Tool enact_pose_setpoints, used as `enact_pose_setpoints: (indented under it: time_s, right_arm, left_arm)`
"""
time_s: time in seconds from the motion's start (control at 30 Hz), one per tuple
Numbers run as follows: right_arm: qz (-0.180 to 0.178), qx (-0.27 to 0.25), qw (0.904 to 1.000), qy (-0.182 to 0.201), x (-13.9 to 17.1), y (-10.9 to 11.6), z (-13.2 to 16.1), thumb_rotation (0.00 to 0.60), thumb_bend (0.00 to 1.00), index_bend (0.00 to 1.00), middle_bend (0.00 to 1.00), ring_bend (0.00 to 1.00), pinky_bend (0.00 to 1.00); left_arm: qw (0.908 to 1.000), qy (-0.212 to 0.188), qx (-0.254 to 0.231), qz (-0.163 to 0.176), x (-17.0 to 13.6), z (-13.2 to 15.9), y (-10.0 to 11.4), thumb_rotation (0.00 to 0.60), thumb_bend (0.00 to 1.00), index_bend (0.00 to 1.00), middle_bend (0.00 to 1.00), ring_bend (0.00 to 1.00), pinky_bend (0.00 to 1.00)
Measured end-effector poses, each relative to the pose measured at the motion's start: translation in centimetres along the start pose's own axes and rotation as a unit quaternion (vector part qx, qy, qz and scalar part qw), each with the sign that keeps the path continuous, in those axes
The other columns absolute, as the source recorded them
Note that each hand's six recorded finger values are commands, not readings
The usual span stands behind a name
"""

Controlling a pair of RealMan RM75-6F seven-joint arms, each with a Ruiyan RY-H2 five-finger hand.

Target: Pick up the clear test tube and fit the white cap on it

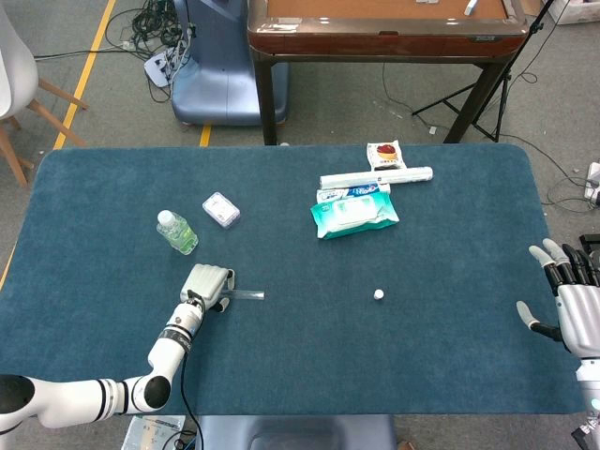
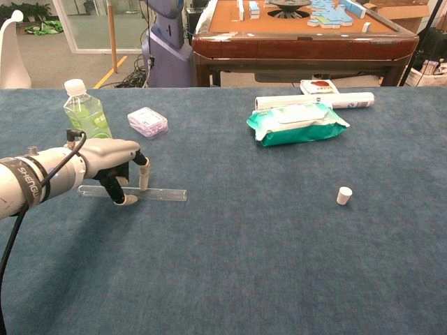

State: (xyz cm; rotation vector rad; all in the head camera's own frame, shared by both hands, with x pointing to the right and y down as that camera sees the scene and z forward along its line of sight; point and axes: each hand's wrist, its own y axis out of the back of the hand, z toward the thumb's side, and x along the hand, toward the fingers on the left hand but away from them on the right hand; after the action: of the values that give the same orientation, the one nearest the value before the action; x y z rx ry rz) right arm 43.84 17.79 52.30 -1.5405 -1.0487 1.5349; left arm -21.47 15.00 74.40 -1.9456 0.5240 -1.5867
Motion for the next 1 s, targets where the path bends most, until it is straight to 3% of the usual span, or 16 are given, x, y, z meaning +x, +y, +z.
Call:
enact_pose_setpoints:
  time_s: [0.47,0.8,1.0]
  right_arm:
    - [0.002,0.001,1.0,0.003,0.0,-0.1,0.3,0.6,0.3,0.12,0.08,0.0,0.01]
    - [0.012,0.01,0.9996,0.022,-0.4,-0.7,1.4,0.6,0.3,0.12,0.08,0.0,0.01]
    - [0.037,0.026,0.9978,0.048,-1.5,-2.0,3.4,0.6,0.3,0.29,0.13,0.0,0.04]
  left_arm:
    - [0.9999,0.006,-0.005,0.009,-0.2,-0.8,0.0,0.6,0.32,0.56,1.0,1.0,1.0]
    - [0.9982,-0.012,-0.049,0.032,-2.3,-1.7,2.0,0.6,0.32,0.56,1.0,1.0,1.0]
    - [0.996,-0.032,-0.065,0.052,-4.7,-2.2,3.6,0.6,0.32,0.57,1.0,1.0,1.0]
